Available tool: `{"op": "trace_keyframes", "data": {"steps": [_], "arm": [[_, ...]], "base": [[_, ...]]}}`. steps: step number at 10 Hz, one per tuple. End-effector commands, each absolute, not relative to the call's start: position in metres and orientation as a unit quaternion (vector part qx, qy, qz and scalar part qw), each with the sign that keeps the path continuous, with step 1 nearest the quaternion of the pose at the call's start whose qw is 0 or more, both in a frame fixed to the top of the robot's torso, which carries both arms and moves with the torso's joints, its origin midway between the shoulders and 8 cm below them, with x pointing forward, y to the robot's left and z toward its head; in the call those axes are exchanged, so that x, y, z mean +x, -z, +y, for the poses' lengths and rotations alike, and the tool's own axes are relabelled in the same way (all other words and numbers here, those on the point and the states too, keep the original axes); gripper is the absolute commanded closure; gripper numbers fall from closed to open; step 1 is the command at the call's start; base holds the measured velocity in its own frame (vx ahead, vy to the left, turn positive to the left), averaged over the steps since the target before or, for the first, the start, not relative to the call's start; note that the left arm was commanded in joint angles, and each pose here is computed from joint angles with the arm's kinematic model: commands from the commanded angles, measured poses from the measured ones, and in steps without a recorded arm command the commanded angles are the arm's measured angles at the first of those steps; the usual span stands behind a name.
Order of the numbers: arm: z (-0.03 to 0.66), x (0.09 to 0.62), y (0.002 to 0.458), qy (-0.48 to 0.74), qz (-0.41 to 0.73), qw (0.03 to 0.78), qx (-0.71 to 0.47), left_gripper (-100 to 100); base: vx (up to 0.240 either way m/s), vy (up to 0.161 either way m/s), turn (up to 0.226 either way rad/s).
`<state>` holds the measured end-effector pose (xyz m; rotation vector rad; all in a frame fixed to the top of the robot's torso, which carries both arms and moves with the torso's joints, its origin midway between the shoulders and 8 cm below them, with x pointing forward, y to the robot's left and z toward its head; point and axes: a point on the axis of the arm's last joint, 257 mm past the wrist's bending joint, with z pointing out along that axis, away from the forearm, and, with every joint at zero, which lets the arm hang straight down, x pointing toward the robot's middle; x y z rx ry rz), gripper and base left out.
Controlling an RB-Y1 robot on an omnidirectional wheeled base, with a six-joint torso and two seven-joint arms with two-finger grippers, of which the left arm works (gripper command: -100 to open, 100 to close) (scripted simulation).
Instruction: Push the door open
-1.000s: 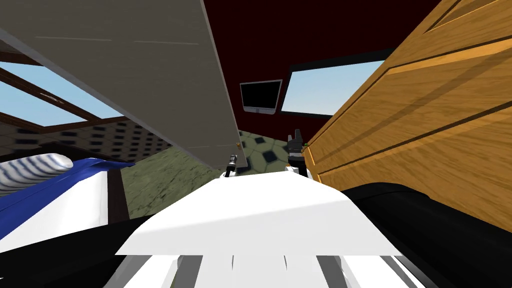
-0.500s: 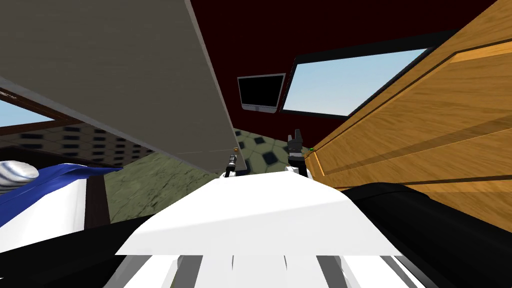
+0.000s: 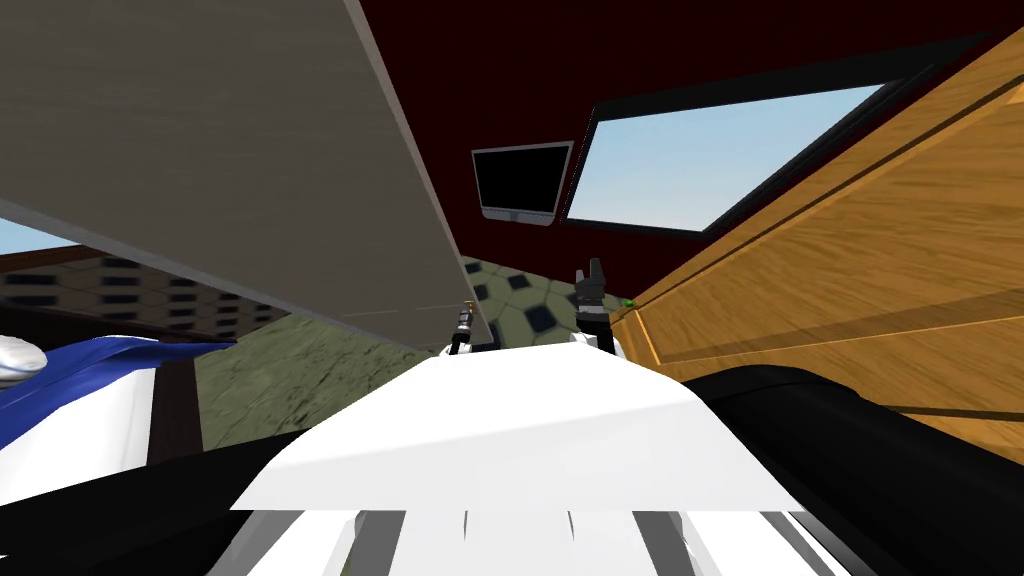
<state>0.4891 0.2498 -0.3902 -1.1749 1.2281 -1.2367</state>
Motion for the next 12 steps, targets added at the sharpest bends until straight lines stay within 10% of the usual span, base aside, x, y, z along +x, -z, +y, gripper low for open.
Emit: {"op": "trace_keyframes", "data": {"steps": [1,12], "arm": [[0.250,0.488,0.392,0.510,0.508,0.496,-0.486,100],[0.297,0.484,0.394,0.480,0.484,0.521,-0.514,100]], "base": [[-0.026,0.002,-0.006],[0.130,-0.036,0.029]]}}
